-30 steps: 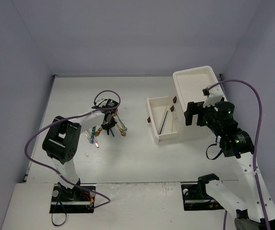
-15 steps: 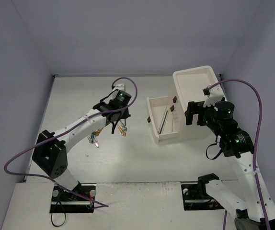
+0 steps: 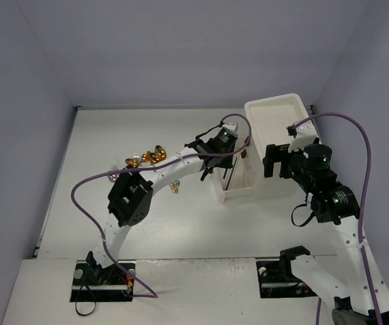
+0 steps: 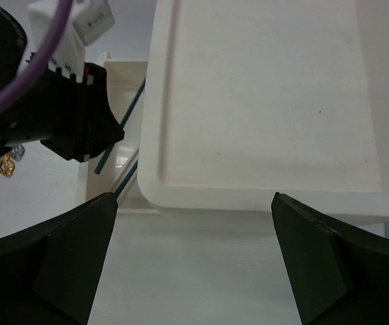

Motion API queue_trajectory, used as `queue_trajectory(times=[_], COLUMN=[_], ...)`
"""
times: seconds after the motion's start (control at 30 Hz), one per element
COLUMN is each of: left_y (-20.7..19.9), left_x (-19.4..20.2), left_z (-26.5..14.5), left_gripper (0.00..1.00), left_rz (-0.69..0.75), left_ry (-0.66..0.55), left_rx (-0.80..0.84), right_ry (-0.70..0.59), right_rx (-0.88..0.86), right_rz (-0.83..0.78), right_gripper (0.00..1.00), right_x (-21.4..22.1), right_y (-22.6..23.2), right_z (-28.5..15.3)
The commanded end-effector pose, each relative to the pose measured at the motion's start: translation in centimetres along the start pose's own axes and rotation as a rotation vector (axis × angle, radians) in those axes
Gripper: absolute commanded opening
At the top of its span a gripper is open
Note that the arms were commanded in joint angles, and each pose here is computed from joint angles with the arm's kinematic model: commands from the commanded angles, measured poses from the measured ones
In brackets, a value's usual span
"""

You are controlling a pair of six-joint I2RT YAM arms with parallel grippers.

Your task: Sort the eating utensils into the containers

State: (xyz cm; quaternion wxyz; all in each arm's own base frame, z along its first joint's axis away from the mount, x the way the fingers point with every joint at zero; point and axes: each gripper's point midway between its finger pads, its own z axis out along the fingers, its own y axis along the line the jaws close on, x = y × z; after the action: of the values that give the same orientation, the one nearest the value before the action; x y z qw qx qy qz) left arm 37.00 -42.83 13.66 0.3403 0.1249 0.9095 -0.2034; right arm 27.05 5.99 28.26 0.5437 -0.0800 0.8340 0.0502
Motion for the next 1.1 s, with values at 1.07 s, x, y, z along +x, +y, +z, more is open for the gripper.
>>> queue_trajectory(times=[1.07], left_y=[33.5], left_x=[7.3], left_z=[-16.0], left_gripper=[0.24], left_rz=[-0.583], left_ry=[-0.04], left_rx=[-0.702], right_ry=[-0.044], right_rx=[-0.03], right_rz=[-0.018], right_gripper=[0.96], right_x=[-1.8], right_y=[0.8], right_z=[0.8])
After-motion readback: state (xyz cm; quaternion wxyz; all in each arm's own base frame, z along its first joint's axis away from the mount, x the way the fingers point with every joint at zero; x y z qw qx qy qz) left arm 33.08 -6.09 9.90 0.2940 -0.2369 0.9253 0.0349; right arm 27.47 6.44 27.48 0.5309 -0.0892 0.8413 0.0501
